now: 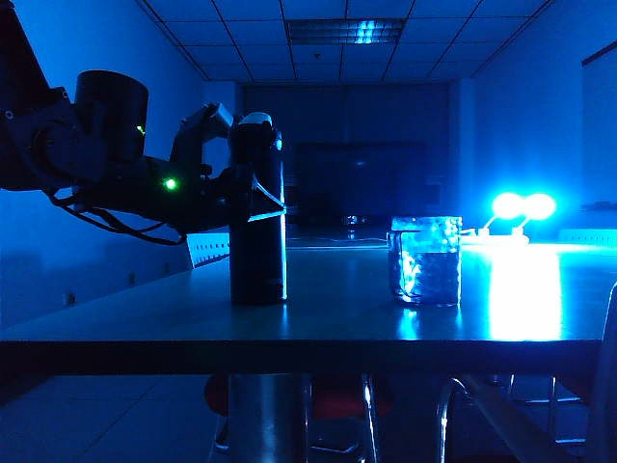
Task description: Pick up the black thermos cup, pour some water from it into the cup, and then put the thermos cup back on the table.
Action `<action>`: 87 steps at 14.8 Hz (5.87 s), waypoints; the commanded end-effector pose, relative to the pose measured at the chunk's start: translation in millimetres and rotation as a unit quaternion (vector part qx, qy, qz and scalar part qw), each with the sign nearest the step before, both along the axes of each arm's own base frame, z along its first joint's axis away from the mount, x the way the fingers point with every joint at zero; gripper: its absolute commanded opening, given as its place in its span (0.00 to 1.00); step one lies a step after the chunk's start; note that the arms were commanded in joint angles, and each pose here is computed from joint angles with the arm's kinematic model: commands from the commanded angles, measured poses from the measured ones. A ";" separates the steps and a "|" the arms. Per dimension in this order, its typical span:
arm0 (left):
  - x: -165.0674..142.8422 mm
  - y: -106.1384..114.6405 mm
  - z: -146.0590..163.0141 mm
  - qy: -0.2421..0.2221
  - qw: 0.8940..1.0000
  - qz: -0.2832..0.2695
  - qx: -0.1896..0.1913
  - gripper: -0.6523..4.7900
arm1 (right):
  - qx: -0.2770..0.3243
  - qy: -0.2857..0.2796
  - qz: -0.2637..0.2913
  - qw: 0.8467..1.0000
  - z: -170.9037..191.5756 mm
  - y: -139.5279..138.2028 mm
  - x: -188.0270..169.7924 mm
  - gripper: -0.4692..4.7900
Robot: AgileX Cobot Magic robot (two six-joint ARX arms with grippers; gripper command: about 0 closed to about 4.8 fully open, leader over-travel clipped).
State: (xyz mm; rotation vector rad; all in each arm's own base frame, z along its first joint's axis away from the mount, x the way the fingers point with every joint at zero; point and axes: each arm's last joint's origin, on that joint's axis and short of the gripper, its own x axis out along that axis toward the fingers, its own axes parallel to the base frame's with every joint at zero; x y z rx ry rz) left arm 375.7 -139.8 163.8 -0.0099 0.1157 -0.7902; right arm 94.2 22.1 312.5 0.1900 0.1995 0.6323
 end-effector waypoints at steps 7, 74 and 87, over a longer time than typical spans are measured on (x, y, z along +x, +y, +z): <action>0.4 0.6 7.4 -0.015 0.999 0.045 0.008 0.73 | 0.000 -0.011 0.003 1.000 3.2 0.1 -0.4 0.09; -15.4 -157.3 64.8 -0.236 0.853 0.157 0.437 0.73 | -0.035 0.018 0.008 0.999 -5.8 0.6 8.9 0.09; -12.9 -155.8 63.9 -0.280 0.792 0.148 0.521 0.73 | -0.034 0.018 0.012 0.999 -5.7 0.8 8.7 0.09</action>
